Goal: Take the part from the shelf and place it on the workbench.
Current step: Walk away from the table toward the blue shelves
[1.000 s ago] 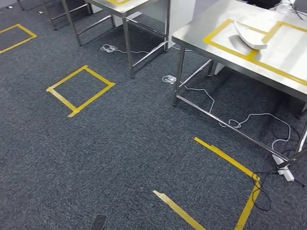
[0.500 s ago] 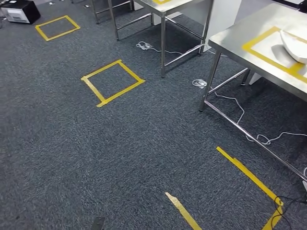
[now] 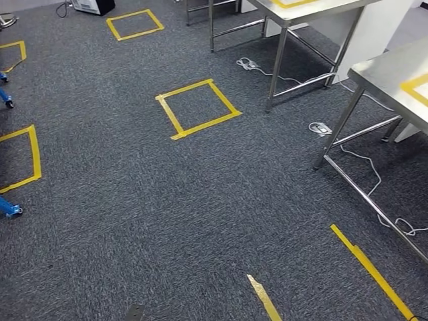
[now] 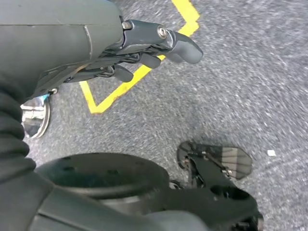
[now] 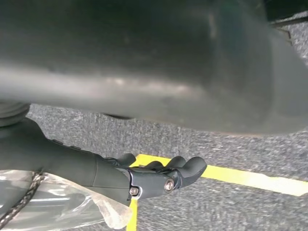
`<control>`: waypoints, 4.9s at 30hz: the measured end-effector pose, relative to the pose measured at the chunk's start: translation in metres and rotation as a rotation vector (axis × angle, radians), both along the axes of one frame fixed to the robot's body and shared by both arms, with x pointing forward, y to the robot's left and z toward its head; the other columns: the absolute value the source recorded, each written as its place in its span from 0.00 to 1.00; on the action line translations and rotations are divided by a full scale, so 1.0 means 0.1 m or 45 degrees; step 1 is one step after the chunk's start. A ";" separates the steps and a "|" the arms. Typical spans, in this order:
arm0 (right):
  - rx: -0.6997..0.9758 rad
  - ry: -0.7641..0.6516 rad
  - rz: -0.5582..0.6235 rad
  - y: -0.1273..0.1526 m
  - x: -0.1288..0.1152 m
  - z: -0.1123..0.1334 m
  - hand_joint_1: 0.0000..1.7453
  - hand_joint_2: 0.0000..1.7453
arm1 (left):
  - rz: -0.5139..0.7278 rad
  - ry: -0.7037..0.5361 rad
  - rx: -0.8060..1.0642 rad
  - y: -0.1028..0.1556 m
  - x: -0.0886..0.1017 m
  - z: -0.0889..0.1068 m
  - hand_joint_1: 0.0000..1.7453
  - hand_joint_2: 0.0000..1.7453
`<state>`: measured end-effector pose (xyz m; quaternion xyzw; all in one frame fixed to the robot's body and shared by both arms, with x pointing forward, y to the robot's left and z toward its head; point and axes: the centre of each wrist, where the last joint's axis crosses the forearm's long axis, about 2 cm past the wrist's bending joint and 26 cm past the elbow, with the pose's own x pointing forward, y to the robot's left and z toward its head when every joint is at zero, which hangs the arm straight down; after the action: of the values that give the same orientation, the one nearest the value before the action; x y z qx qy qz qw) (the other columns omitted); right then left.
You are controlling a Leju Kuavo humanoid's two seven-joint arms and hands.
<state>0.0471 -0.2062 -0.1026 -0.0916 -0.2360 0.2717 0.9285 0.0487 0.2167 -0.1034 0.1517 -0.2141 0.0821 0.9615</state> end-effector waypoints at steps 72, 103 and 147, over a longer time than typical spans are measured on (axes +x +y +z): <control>-0.052 -0.026 0.125 0.05 -0.03 0.01 0.00 0.00 | 0.125 0.028 -0.032 -0.04 0.06 0.01 0.00 0.00; -0.022 0.084 0.149 -0.31 0.16 -0.03 0.00 0.00 | -0.077 0.081 -0.109 0.15 0.07 -0.02 0.00 1.00; -0.071 0.100 0.229 0.14 0.11 0.04 0.00 0.00 | -0.277 0.117 -0.101 -0.07 0.20 0.03 0.00 1.00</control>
<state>0.0585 -0.1919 -0.0989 -0.0852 -0.1989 0.3639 0.9060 0.0687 0.2096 -0.1002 0.0930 -0.1816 -0.0215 0.9787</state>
